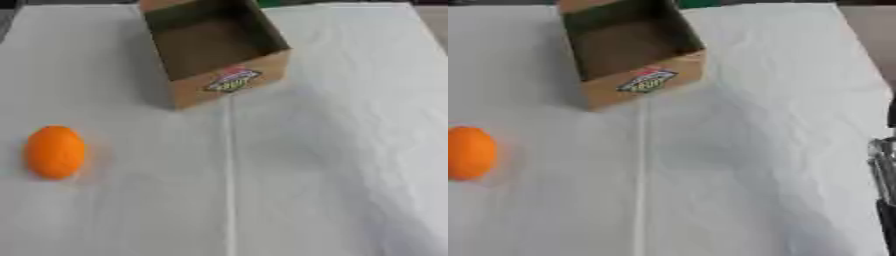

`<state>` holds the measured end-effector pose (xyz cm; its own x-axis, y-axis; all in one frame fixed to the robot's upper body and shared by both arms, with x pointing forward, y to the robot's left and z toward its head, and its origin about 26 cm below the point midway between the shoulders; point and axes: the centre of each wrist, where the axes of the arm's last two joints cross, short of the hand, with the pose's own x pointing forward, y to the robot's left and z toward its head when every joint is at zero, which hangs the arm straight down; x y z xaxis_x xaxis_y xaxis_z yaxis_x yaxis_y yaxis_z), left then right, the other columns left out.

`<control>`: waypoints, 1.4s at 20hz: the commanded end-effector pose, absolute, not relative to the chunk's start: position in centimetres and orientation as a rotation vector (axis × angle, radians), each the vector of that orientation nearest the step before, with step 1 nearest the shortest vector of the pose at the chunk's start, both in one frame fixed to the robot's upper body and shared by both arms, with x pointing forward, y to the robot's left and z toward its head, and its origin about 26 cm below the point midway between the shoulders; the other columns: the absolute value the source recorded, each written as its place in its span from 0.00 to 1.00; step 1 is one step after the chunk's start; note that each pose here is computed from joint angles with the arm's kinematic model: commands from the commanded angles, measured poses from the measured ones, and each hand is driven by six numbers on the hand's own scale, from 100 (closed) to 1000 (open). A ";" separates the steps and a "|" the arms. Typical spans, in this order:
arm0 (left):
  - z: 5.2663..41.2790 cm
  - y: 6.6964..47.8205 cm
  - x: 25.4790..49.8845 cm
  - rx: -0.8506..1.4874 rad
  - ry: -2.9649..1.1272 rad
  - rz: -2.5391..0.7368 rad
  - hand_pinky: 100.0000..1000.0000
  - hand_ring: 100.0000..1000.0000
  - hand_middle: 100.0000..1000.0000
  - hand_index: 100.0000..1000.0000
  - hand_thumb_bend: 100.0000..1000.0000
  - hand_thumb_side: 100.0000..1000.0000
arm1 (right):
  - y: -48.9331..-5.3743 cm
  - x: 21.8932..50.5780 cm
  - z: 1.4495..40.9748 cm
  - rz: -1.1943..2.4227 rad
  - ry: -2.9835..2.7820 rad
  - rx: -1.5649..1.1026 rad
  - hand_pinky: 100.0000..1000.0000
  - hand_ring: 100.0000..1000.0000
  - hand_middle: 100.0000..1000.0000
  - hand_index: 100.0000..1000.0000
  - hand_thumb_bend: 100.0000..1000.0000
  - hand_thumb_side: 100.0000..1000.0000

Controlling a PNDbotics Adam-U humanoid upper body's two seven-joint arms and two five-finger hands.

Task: Pick up objects on the table and place them in the box.

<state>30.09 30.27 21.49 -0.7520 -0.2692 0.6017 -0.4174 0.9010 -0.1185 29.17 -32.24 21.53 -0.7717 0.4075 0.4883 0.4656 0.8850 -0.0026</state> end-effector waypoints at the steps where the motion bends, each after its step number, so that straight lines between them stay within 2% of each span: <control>1: 22.2 30.5 29.7 0.513 -2.488 0.329 0.47 0.53 0.61 0.80 0.00 0.66 | -32.5 28.9 22.4 -0.155 -2.593 -0.644 0.77 0.80 0.72 0.82 0.00 1.00; 12: 22.3 30.6 29.7 0.522 -2.487 0.323 0.47 0.53 0.62 0.80 0.00 0.66 | -32.5 28.9 22.4 -0.156 -2.593 -0.642 0.77 0.80 0.72 0.83 0.00 1.00; 28: 27.0 31.8 29.7 0.950 -2.472 0.047 0.44 0.55 0.64 0.81 0.00 0.69 | -32.6 28.8 22.3 -0.152 -2.586 -0.635 0.77 0.80 0.72 0.83 0.00 1.00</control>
<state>30.13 31.53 25.60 -0.6444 -0.5765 0.5024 -0.6098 0.7838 0.1173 29.12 -32.36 21.44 -0.7717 0.3972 0.4967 0.4605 0.8876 0.0057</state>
